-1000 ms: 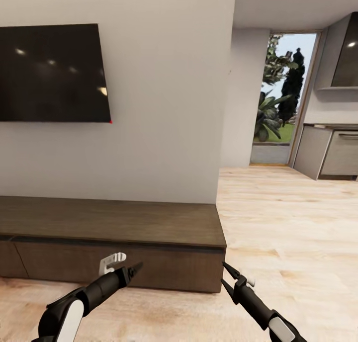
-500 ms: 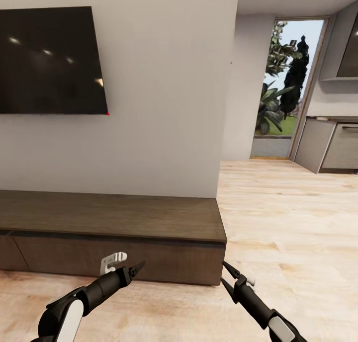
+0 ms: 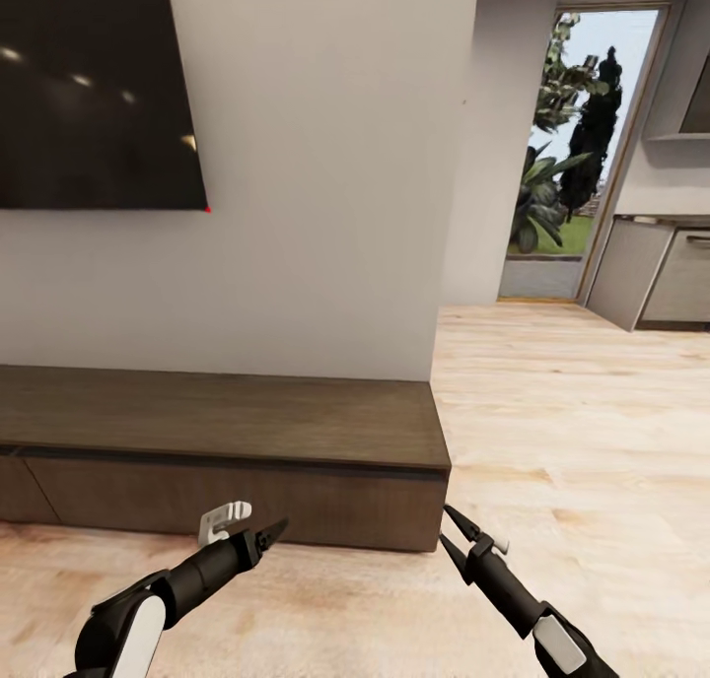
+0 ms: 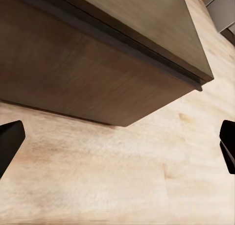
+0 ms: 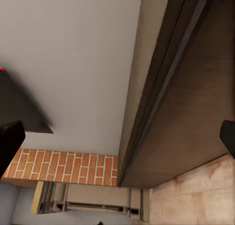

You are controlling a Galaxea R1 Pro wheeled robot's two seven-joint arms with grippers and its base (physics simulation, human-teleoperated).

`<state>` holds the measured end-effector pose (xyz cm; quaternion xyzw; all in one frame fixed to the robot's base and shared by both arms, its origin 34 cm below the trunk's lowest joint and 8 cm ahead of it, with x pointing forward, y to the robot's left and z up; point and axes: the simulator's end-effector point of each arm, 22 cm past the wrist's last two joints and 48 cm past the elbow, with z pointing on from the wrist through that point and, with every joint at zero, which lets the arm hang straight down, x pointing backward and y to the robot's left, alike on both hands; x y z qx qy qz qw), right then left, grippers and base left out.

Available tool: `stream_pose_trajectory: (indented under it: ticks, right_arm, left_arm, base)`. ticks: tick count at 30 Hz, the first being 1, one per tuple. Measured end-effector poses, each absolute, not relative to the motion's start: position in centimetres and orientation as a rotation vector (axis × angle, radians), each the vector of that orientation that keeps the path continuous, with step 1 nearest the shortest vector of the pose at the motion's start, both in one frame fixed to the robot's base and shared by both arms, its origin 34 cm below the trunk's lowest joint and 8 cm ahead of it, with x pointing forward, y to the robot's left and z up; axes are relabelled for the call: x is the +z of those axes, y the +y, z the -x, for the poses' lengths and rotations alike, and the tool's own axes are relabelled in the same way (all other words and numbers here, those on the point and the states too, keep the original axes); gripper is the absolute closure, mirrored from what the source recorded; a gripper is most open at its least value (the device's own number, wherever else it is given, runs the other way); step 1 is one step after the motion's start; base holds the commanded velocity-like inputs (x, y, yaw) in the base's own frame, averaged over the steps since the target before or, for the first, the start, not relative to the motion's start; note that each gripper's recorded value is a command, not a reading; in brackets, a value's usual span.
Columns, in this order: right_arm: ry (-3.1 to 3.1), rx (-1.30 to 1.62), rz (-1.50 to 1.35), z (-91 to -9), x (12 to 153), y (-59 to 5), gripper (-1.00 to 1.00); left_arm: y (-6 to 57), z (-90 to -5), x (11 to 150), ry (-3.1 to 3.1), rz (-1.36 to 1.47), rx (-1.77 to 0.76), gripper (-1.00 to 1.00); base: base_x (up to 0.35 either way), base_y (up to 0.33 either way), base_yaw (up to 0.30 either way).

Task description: Place each of the two pumpkins and all three candles from the living room inside a cabinet in the living room (use any cabinet), then make sure every cabinet is closed, and position the cauldron so it is next to a table in the living room.

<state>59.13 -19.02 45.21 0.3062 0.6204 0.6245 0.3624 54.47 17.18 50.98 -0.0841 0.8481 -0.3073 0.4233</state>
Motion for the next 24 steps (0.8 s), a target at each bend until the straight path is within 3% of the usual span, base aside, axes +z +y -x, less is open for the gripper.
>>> stream_pose_trajectory:
  ticks: [24]
  right_arm:
    - [1.624, 1.602, -0.825, -58.9, 43.0, -19.1, -1.00]
  left_arm:
    - [17.1, -54.4, 48.7, 2.165, 0.230, -0.771, -1.00]
  base:
    - [0.000, 0.000, 0.000]
